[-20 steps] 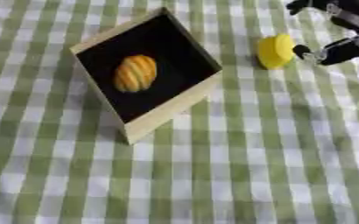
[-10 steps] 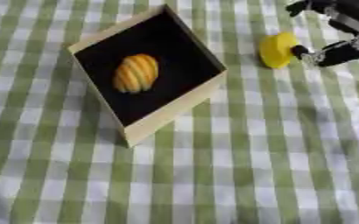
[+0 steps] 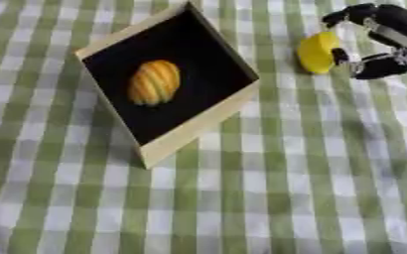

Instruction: Pick up objects on the table and place them in the box.

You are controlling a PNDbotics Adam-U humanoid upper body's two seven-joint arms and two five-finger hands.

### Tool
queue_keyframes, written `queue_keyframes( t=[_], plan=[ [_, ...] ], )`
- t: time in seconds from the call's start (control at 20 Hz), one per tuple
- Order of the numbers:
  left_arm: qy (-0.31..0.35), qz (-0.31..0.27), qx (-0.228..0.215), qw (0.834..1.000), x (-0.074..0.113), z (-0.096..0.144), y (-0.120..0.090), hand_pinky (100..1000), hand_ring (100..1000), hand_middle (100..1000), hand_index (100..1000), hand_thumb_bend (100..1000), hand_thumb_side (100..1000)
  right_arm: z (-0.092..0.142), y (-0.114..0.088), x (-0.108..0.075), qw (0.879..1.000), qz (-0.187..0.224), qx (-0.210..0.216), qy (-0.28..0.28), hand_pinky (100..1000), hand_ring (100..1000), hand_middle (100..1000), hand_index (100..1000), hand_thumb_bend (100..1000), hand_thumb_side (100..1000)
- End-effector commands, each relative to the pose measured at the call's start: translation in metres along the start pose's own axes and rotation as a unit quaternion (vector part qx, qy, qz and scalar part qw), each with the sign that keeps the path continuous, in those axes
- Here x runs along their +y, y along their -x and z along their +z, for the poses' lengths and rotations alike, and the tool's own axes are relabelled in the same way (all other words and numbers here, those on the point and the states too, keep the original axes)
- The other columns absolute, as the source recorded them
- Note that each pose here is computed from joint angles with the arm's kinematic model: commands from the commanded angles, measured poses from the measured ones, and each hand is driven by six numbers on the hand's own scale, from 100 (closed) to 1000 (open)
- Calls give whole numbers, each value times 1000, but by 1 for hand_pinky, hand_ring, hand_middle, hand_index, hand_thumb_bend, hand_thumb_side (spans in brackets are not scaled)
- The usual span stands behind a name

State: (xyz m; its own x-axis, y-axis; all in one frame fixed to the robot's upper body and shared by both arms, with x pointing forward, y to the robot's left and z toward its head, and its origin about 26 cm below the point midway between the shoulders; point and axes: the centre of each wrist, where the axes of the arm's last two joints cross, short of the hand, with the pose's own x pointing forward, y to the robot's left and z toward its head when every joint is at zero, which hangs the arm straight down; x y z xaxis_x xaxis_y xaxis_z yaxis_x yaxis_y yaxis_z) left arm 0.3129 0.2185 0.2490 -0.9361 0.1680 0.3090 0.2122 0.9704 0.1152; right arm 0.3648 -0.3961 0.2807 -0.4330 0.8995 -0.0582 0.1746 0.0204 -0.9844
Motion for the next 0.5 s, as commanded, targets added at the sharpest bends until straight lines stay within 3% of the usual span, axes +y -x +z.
queue_keyframes(
  t=[0.05,0.5],
  plan=[
    [6,-7,-5,1000,2,-3,-5,773,750,802,854,100,687,6,-5,-30,999,27,-11,23,917,907,792,936,216,100],
    [8,-5,-2,1000,2,-3,-5,772,751,800,854,100,680,10,-14,-51,998,24,-18,50,914,904,792,936,201,100]
  ],
)
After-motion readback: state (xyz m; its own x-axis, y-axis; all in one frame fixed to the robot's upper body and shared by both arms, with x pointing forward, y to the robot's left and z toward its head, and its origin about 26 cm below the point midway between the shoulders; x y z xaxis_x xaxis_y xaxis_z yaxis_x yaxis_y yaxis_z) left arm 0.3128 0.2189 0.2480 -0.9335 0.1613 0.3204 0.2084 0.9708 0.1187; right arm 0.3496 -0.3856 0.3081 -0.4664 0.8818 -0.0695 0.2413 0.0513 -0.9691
